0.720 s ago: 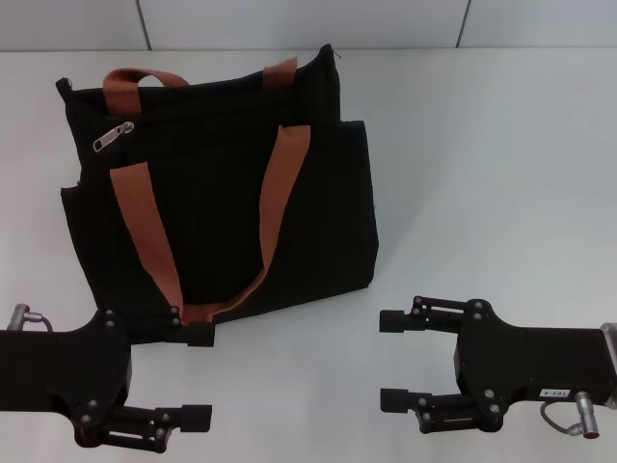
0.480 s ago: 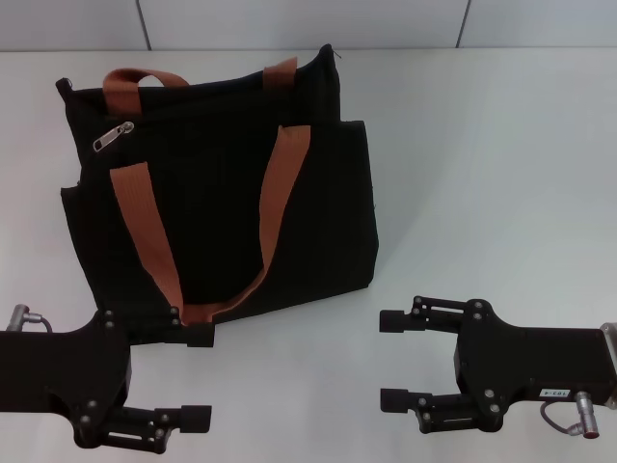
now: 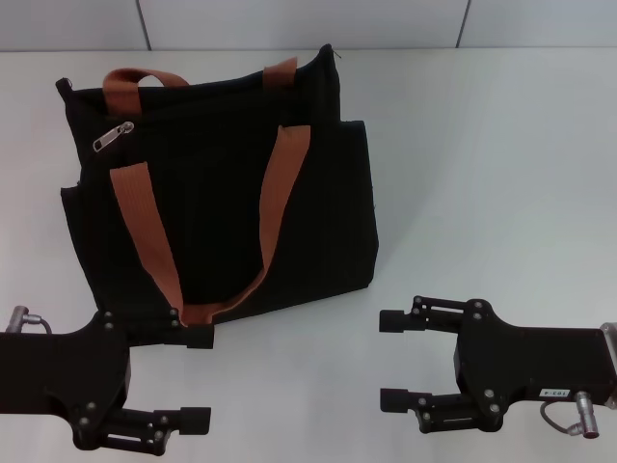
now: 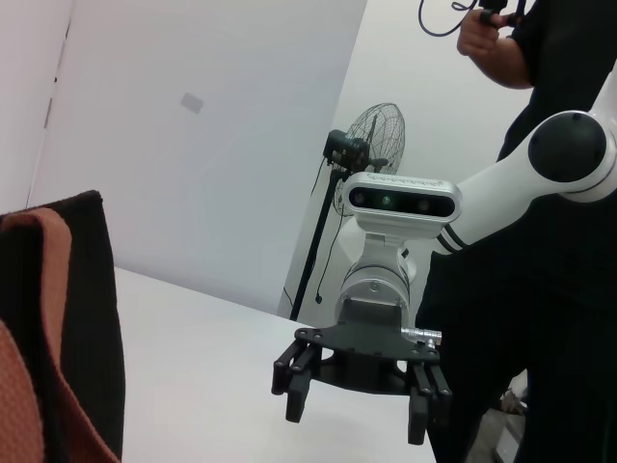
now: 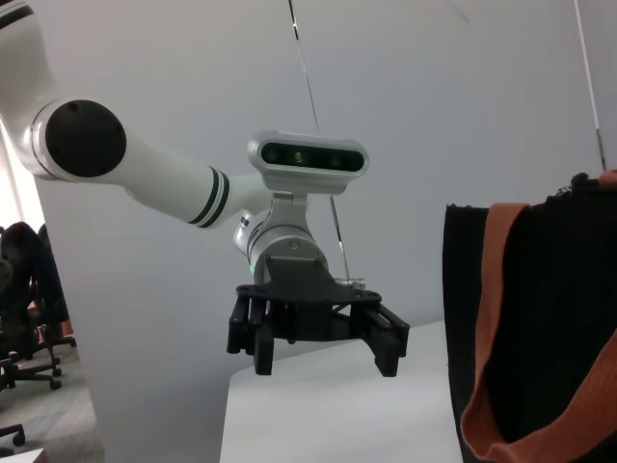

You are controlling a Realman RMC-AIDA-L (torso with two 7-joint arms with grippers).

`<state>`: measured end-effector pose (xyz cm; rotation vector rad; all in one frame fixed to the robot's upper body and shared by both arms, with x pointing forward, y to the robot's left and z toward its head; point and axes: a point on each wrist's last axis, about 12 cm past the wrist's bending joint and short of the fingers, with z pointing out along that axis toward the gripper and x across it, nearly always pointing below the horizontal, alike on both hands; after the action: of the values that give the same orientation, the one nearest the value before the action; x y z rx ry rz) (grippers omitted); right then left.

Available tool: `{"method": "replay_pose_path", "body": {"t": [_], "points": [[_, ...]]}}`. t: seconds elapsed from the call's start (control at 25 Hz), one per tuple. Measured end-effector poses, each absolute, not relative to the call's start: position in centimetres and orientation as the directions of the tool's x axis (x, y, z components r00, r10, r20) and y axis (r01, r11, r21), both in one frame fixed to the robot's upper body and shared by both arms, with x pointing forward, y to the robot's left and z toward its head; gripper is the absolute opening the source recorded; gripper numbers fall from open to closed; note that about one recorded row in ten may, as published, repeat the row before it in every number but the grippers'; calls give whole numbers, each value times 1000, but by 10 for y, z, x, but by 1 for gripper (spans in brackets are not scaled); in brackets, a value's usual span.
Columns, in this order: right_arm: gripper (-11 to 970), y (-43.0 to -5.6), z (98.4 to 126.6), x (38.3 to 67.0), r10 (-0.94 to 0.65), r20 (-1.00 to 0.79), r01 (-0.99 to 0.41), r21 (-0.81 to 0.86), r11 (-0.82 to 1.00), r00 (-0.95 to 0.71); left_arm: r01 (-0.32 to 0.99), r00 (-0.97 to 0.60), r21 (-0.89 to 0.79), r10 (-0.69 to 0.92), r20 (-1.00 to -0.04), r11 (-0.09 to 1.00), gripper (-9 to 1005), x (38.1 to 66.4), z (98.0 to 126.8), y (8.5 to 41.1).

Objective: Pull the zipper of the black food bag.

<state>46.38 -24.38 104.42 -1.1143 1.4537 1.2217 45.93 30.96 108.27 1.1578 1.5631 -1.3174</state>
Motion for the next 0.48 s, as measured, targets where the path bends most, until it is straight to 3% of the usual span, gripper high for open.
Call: {"method": "replay_pose_path", "body": {"t": [0.48], "points": [[777, -243, 1045, 465, -83, -980, -980, 172, 103, -181, 958, -287, -283, 157, -945, 50, 778, 459, 1083, 310]]}}
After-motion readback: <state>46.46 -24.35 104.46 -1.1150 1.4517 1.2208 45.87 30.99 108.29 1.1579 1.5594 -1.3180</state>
